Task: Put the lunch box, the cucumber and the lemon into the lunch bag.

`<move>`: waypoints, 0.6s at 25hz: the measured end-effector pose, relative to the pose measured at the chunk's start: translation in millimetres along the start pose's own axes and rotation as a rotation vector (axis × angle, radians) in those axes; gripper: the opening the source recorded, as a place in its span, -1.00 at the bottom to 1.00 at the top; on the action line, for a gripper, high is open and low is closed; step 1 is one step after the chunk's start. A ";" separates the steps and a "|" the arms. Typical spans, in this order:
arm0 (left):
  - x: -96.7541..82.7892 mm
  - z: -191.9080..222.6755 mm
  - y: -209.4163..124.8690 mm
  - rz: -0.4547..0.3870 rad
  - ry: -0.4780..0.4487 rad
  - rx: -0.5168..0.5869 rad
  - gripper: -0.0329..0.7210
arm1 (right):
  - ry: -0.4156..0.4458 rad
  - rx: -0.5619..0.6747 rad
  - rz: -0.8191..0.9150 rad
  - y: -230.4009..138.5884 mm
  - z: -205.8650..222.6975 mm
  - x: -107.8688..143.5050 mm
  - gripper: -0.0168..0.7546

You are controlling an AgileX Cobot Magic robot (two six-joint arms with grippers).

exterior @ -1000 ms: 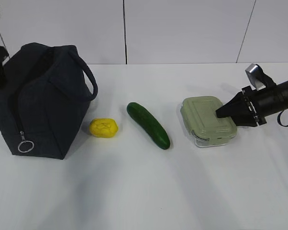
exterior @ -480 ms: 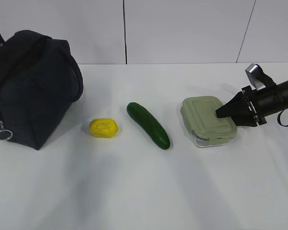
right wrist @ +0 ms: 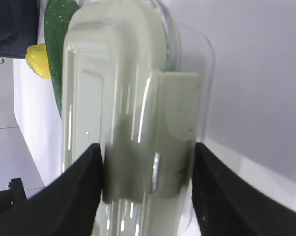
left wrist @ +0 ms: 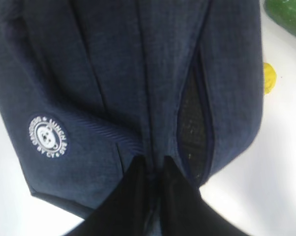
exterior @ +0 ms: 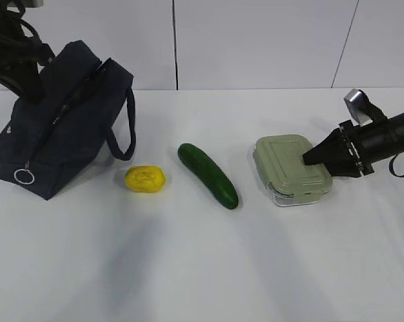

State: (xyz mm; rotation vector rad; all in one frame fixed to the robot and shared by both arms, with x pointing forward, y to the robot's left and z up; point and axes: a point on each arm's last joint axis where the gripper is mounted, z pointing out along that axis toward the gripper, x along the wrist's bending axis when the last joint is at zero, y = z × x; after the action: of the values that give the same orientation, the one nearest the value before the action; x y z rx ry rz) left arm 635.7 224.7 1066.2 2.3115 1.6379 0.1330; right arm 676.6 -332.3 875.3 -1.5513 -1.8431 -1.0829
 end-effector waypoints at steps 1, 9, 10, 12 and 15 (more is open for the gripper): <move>-1.5 0.2 0.2 0.004 -0.001 0.001 -0.87 | 0.000 0.000 0.000 0.0 0.0 0.0 0.12; -1.3 0.2 0.4 -0.004 0.001 -0.001 -0.87 | 0.001 -0.001 0.001 0.1 0.0 0.1 0.12; -1.3 0.2 0.4 -0.004 0.001 -0.001 -0.87 | 0.001 -0.001 0.001 0.1 0.0 0.1 0.11; -1.3 0.2 0.4 -0.004 0.001 -0.001 -0.87 | 0.002 -0.003 0.001 0.2 0.0 0.2 0.10; -1.0 0.2 0.3 -0.003 0.005 -0.001 -0.87 | 0.004 -0.006 0.006 0.5 0.0 0.4 0.04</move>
State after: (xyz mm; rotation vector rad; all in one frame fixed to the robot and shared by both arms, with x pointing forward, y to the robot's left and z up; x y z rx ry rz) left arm 635.7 223.6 1066.2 2.3100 1.6431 0.1384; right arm 677.0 -332.1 875.7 -1.5557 -1.8329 -1.0890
